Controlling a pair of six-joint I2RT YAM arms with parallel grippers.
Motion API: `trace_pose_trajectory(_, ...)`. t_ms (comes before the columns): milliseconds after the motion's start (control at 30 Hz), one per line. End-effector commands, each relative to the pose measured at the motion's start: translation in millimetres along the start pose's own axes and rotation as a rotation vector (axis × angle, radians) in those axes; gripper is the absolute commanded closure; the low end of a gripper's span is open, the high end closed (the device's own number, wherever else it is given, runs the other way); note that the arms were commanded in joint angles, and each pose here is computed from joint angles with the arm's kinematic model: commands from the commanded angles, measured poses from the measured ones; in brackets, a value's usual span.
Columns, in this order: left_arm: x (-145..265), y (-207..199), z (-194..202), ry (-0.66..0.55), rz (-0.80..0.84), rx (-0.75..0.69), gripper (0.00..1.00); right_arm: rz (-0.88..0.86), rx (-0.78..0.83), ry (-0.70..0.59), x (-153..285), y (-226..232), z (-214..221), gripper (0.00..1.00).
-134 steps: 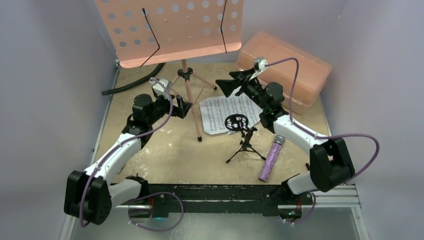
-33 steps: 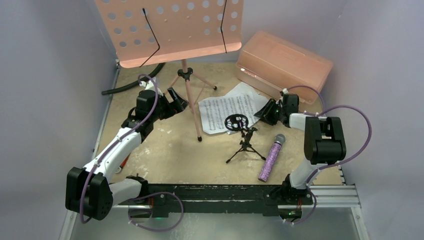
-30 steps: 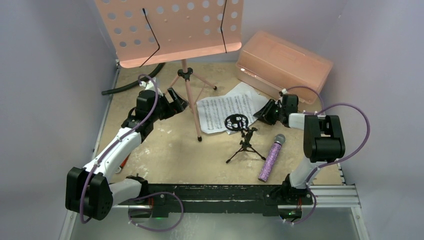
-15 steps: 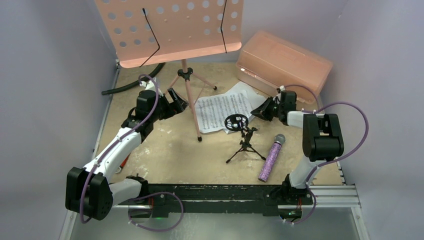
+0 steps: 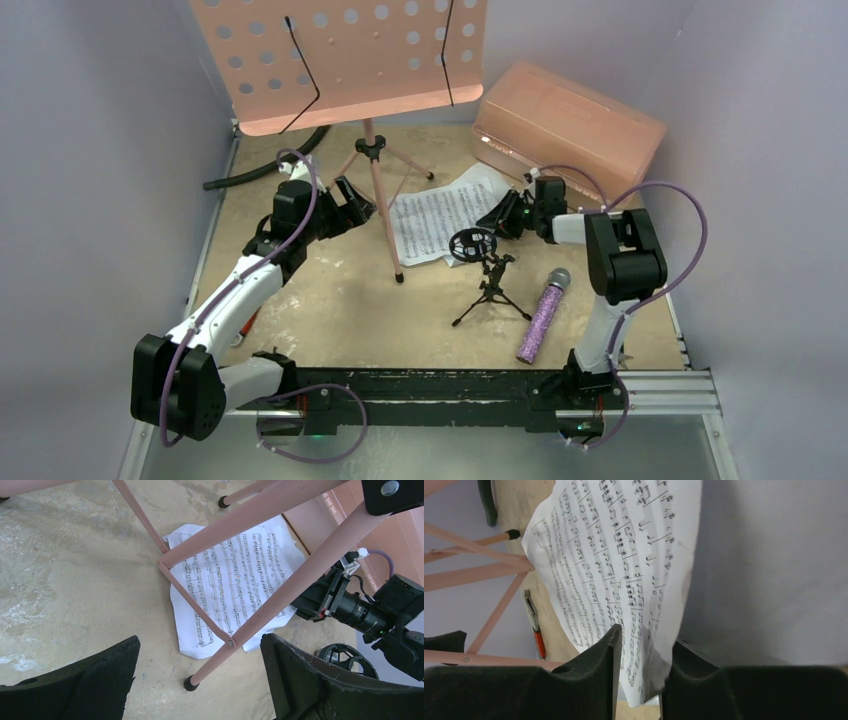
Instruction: Set up the instrument practice props
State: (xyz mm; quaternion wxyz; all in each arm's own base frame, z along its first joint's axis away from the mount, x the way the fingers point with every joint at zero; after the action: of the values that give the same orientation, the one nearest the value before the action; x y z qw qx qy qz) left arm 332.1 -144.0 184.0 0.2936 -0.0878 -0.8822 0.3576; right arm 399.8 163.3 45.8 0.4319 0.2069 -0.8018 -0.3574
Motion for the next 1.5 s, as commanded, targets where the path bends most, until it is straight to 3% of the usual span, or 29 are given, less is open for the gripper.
trace_pose_trajectory(0, 4, -14, -19, -0.059, 0.037, -0.018, 0.11, -0.087, 0.063, 0.004, -12, 34, -9, 0.66)
trace_pose_trajectory(167, 5, -16, -21, -0.068, 0.039, -0.024, 0.11, -0.085, 0.102, 0.003, -21, 43, -16, 0.69)
trace_pose_trajectory(467, 11, -30, -27, -0.112, 0.134, -0.05, 0.11, -0.068, 0.271, -0.045, 3, 68, -36, 1.0)
trace_pose_trajectory(733, 22, -58, -21, -0.124, 0.343, -0.112, 0.11, -0.075, 0.494, -0.14, 56, 114, -56, 1.0)
trace_pose_trajectory(1000, 27, -69, -13, -0.086, 0.438, -0.264, 0.01, -0.072, 0.67, -0.324, 127, 167, -74, 1.0)
trace_pose_trajectory(1200, 29, -70, -4, -0.083, 0.494, -0.302, 0.01, -0.082, 0.795, -0.382, 169, 190, -66, 1.0)
trace_pose_trajectory(1467, 29, -75, 2, -0.037, 0.536, -0.368, 0.01, -0.216, 1.049, -0.589, 230, 233, -46, 1.0)
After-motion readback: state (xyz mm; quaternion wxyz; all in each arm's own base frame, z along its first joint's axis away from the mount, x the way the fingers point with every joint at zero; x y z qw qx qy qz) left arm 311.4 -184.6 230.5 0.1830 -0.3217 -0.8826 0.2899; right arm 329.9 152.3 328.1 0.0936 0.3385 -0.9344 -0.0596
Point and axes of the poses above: each gripper's point midway between its finger pads, its own x axis back along the fingers, its own y axis along the line the jaws close on, z = x × y, the point moved 1 cm from there along x, back along the fingers, and after that the axes turned 8 degrees about x, right-handed, at the moved point
